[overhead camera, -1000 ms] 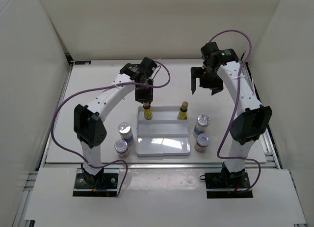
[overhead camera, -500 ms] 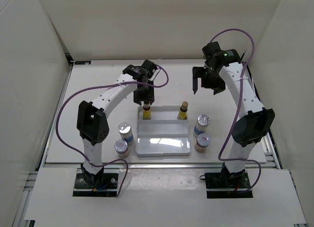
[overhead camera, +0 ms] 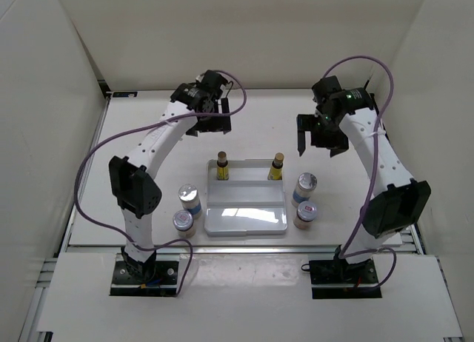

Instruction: Organize the condiment bottles

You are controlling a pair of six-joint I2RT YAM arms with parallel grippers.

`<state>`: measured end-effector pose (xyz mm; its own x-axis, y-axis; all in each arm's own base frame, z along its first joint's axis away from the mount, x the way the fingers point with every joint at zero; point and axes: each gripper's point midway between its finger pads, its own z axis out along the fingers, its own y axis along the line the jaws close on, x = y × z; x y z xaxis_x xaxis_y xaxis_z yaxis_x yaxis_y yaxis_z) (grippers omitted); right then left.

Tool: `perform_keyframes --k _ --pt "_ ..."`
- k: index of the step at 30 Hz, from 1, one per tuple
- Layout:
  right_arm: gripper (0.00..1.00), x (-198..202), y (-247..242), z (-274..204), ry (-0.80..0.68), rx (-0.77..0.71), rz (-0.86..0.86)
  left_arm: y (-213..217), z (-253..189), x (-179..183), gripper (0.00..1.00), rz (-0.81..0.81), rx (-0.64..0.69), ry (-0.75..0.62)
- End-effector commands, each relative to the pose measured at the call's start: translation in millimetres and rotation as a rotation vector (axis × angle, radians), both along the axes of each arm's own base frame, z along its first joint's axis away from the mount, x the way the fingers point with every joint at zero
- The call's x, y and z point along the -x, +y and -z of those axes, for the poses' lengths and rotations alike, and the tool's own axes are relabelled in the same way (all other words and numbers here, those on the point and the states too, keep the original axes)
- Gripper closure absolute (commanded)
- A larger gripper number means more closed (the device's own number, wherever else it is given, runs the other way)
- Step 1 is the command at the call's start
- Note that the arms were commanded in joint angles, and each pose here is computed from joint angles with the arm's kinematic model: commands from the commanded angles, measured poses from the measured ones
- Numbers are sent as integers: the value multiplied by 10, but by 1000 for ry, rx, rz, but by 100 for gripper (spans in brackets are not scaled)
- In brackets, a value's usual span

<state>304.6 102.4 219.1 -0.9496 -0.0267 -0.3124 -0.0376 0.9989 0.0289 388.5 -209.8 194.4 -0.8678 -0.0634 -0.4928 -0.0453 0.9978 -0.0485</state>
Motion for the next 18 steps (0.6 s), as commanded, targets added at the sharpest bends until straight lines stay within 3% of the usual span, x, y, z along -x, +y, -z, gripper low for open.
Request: perform_keyframes --k 1,4,7,18 --pt "0 546 -57 -36 116 -30 -32 332 -762 -19 0 -52 -32 -203" --pt "0 801 -54 78 186 -56 -41 485 -887 95 0 -74 -38 -230" --pt "0 1055 -49 213 258 -83 -23 668 -574 399 0 -91 -93 -134" --pt "0 887 19 489 260 -75 5 1059 -84 1005 0 -159 -119 -12"
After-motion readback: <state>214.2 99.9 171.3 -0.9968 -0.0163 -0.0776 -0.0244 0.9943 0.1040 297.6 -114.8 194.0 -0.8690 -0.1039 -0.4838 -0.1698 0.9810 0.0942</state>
